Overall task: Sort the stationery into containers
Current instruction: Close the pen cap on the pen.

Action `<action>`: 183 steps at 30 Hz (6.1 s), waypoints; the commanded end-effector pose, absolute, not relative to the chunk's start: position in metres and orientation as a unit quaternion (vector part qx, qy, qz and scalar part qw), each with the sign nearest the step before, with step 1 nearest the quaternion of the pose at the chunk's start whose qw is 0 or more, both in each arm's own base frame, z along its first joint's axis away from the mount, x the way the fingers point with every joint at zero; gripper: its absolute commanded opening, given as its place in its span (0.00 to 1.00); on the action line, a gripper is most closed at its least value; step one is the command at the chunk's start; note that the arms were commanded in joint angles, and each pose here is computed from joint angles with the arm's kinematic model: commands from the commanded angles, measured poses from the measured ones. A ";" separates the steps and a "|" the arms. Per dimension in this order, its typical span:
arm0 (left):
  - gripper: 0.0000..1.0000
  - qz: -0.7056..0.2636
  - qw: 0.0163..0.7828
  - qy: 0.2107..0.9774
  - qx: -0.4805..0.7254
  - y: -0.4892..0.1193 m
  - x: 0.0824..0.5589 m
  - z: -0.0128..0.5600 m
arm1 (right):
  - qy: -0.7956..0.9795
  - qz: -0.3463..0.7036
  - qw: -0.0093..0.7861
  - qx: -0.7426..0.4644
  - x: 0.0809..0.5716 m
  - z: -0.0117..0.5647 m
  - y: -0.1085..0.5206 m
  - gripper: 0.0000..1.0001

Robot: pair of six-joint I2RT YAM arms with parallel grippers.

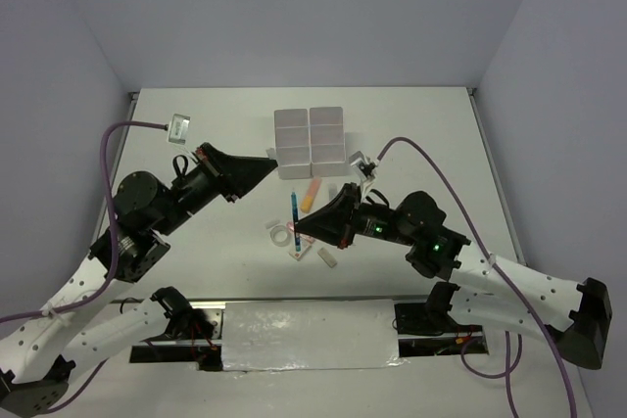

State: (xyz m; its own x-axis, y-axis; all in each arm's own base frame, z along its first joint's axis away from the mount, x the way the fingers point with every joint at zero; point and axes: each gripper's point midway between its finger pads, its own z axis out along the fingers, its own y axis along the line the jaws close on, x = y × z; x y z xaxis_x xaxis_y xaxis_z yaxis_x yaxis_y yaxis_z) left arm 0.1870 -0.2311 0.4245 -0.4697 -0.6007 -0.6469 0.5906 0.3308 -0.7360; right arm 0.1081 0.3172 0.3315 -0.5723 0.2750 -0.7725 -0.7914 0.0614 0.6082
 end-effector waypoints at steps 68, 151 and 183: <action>0.00 -0.559 0.488 0.671 -0.006 -0.228 0.182 0.416 | 0.622 0.582 0.456 -0.257 0.122 0.360 0.339 0.00; 0.00 -0.549 0.529 0.646 0.039 -0.225 0.178 0.417 | 0.641 0.564 0.451 -0.259 0.128 0.358 0.343 0.00; 0.00 -0.535 0.547 0.643 0.030 -0.217 0.181 0.421 | 0.645 0.563 0.449 -0.256 0.129 0.349 0.342 0.00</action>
